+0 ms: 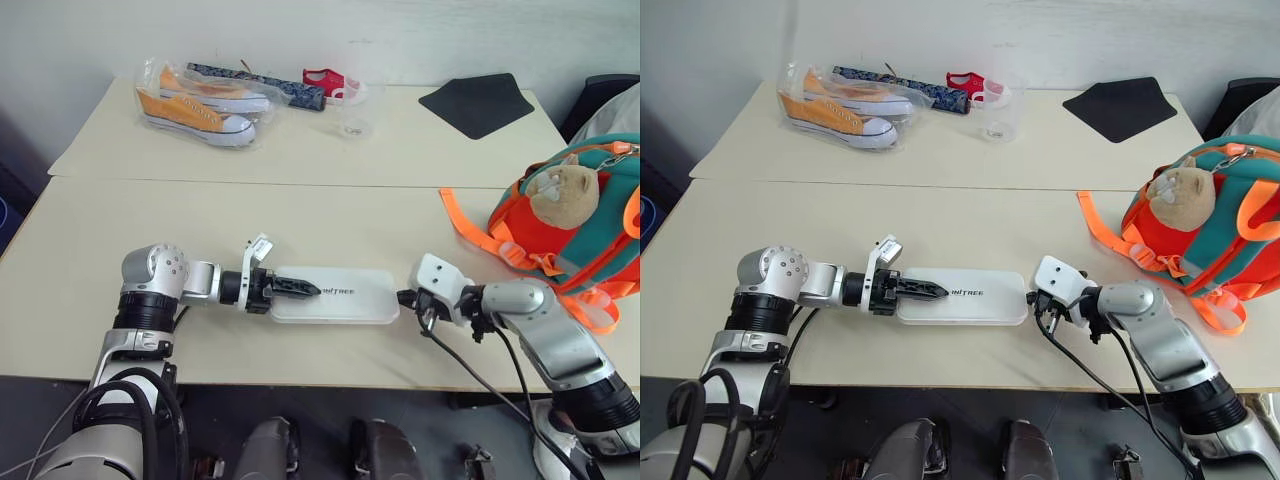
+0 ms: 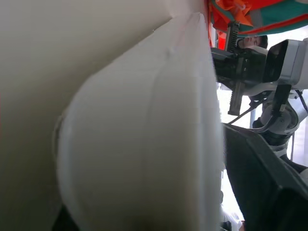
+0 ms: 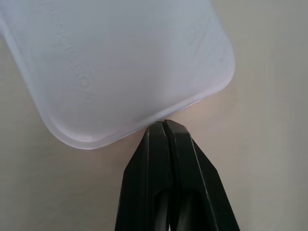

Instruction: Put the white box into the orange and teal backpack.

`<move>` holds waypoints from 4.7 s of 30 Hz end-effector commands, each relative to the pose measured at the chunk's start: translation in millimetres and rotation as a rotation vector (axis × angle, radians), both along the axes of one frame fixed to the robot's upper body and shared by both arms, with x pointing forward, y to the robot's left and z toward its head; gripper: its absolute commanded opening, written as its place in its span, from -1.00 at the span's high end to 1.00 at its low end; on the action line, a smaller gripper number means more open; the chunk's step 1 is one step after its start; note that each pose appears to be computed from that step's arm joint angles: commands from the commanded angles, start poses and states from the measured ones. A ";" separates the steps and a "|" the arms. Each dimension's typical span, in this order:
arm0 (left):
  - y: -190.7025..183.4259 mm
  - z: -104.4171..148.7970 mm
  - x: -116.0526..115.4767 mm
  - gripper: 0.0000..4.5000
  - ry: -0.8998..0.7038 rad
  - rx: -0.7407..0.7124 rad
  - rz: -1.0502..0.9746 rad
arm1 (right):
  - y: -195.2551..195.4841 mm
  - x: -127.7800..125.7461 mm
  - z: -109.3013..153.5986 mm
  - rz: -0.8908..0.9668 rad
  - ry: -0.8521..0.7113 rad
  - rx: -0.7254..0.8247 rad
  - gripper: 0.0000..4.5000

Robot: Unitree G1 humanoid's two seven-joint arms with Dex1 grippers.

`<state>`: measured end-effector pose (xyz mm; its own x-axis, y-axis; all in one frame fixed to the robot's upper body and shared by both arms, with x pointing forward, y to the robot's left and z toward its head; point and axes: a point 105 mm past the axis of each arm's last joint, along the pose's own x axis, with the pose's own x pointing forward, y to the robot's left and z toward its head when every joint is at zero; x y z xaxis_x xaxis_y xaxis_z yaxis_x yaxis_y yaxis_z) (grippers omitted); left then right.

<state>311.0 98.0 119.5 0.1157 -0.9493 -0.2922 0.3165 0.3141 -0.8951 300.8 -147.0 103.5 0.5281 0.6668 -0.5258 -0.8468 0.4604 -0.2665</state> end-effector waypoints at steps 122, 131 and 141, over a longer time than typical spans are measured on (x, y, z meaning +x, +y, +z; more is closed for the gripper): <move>-38.4 144.6 -22.1 -0.76 -1.624 -0.265 -0.156 | 15.6 -28.1 110.3 0.206 -0.067 0.631 1.00; -53.9 146.9 -25.7 -0.25 -1.643 -0.278 -0.101 | 19.1 -26.1 110.3 0.209 -0.077 0.626 1.00; 14.8 158.6 19.8 0.78 -1.649 -0.083 0.118 | 6.2 -33.2 110.6 0.148 -0.112 0.627 1.00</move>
